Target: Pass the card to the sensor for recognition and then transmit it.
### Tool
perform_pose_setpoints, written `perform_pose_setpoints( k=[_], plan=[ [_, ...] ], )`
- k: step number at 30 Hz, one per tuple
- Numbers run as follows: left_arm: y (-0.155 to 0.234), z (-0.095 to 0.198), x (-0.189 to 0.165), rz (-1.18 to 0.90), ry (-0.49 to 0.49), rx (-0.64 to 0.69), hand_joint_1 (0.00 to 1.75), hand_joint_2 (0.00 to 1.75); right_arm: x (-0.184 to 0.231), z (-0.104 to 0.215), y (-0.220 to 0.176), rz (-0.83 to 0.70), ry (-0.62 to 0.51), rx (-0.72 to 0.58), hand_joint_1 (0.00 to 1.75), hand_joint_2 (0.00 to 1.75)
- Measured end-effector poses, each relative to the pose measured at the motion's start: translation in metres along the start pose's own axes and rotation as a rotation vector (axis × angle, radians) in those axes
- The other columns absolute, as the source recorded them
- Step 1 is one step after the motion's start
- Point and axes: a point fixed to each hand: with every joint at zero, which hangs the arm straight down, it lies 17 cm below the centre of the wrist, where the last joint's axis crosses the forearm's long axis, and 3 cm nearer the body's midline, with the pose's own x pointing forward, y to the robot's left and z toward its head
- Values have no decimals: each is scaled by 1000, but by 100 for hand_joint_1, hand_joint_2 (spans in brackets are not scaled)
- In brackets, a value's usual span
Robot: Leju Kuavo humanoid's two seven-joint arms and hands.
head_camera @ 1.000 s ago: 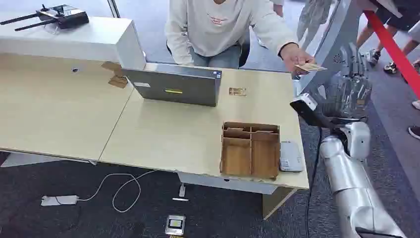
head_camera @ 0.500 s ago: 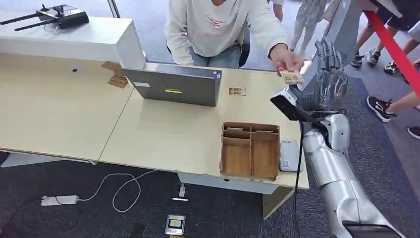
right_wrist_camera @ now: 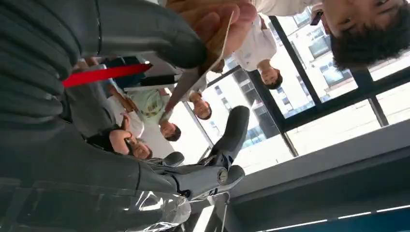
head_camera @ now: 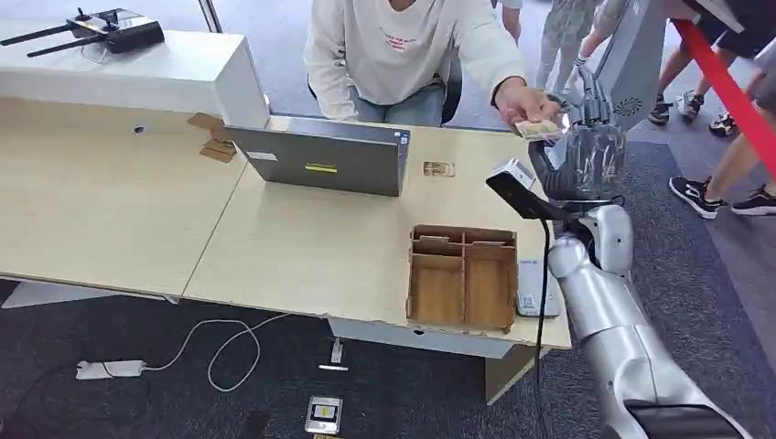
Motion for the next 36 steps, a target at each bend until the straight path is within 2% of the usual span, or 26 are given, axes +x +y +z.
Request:
perform_pose_setpoints(
  k=[23,30,36],
  plan=[
    [2,0,-1,1,17,14,0,0,-6,1,2,-64,44,3,175,175],
    [3,0,-5,34,35,29,0,0,-32,8,6,-117,119,46,175,175],
    [3,1,-9,51,52,39,0,0,-74,21,-1,-106,177,77,175,175]
  ],
)
